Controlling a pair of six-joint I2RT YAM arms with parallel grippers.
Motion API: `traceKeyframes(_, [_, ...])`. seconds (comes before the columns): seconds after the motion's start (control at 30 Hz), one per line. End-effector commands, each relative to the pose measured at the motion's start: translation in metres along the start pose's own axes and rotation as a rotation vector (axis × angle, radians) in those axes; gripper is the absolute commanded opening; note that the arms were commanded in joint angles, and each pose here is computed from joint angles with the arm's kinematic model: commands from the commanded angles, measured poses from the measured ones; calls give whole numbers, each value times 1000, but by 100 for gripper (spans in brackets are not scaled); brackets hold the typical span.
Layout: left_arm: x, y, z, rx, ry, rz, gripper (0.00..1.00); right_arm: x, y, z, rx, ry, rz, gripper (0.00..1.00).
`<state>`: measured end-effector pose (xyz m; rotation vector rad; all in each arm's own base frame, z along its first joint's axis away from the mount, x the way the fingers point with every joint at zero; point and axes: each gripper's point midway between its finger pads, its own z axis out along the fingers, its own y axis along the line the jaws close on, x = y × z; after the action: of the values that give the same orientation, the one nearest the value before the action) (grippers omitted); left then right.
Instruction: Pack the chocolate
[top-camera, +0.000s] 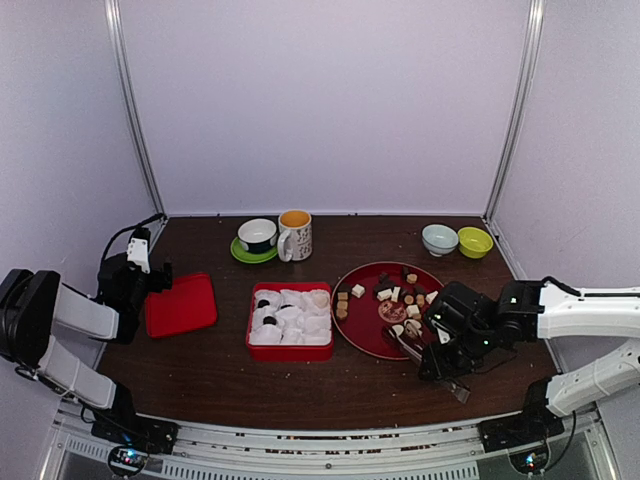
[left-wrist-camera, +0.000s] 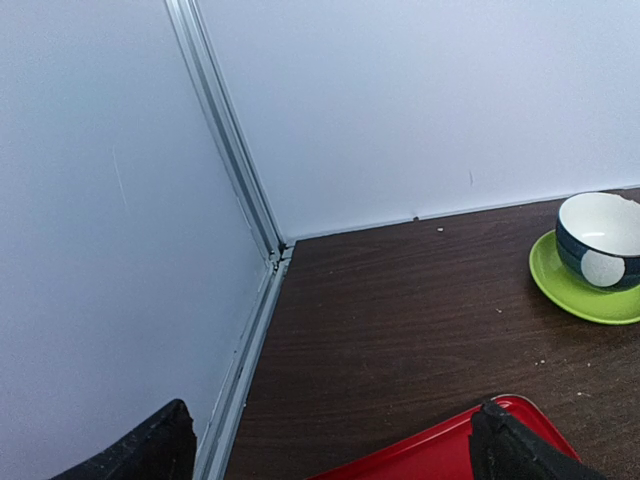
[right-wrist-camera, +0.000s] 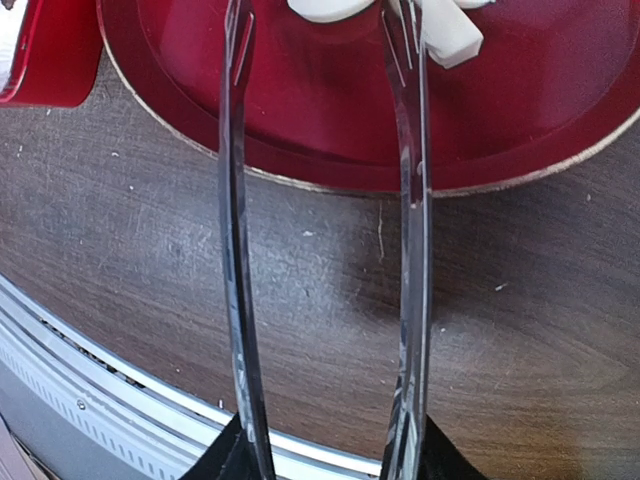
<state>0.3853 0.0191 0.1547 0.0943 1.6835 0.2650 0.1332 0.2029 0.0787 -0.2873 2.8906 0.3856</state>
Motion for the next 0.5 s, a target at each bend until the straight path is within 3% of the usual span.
traceKeyframes(0.0, [-12, 3, -1, -6, -56, -11, 98, -18, 13, 0, -19, -33, -36, 44])
traceKeyframes(0.47, [-11, 3, -1, -6, -54, -11, 98, -24, 1, 3, 121, 10, -117, 33])
